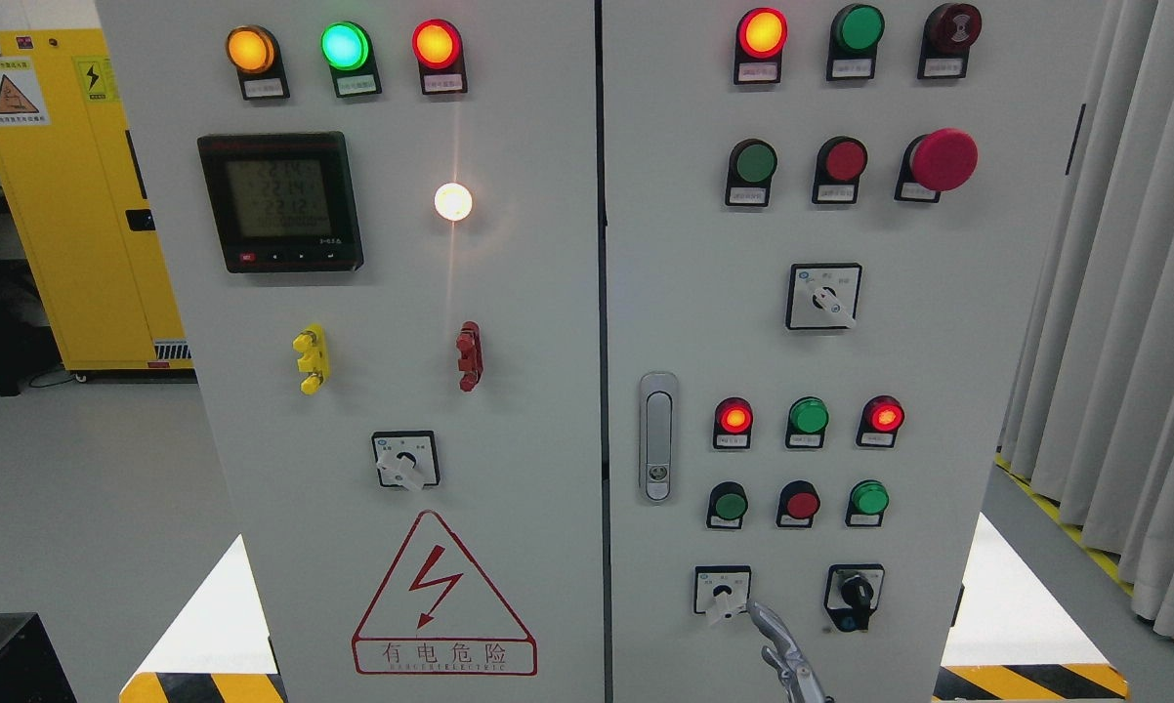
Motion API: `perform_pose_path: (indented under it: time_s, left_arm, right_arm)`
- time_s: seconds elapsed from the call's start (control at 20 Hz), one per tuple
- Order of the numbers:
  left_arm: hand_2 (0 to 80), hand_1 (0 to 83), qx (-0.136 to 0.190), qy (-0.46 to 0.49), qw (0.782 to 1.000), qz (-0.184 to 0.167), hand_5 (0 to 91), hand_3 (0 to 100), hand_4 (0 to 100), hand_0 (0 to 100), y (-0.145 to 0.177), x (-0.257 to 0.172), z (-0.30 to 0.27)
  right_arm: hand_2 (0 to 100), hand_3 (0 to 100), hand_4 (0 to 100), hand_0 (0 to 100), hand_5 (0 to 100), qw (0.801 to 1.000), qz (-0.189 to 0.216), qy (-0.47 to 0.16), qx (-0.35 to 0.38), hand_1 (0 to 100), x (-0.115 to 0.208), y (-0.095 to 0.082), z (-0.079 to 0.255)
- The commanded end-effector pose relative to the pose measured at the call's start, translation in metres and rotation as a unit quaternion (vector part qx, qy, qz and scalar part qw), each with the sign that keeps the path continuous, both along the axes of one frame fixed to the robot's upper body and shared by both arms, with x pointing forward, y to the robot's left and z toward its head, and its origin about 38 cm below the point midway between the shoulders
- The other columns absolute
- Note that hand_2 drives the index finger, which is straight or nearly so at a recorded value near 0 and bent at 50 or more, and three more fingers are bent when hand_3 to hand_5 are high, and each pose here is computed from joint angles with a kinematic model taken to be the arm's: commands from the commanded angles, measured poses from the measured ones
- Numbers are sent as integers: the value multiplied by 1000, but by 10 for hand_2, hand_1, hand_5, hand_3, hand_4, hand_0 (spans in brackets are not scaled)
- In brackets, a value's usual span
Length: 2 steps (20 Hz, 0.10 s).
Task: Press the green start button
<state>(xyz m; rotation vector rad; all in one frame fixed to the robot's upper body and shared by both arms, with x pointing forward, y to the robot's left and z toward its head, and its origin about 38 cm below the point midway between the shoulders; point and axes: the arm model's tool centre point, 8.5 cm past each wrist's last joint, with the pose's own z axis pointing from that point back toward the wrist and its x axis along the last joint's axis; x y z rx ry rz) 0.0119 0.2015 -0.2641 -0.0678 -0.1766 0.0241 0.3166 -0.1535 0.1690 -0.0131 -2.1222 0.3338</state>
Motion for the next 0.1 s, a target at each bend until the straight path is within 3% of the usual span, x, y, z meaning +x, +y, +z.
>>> perform_pose_path:
  time_s: [0.0, 0.05]
  left_arm:
    - [0, 556, 0, 0, 1000, 0, 0, 0, 0, 120, 0, 0, 0]
    - [0, 556, 0, 0, 1000, 0, 0, 0, 0, 120, 0, 0, 0]
  right_arm:
    - [0, 0, 0, 270, 0, 1000, 8, -1, 21, 281, -3, 10, 3]
    - [0, 0, 0, 268, 0, 1000, 7, -1, 21, 288, -3, 10, 3]
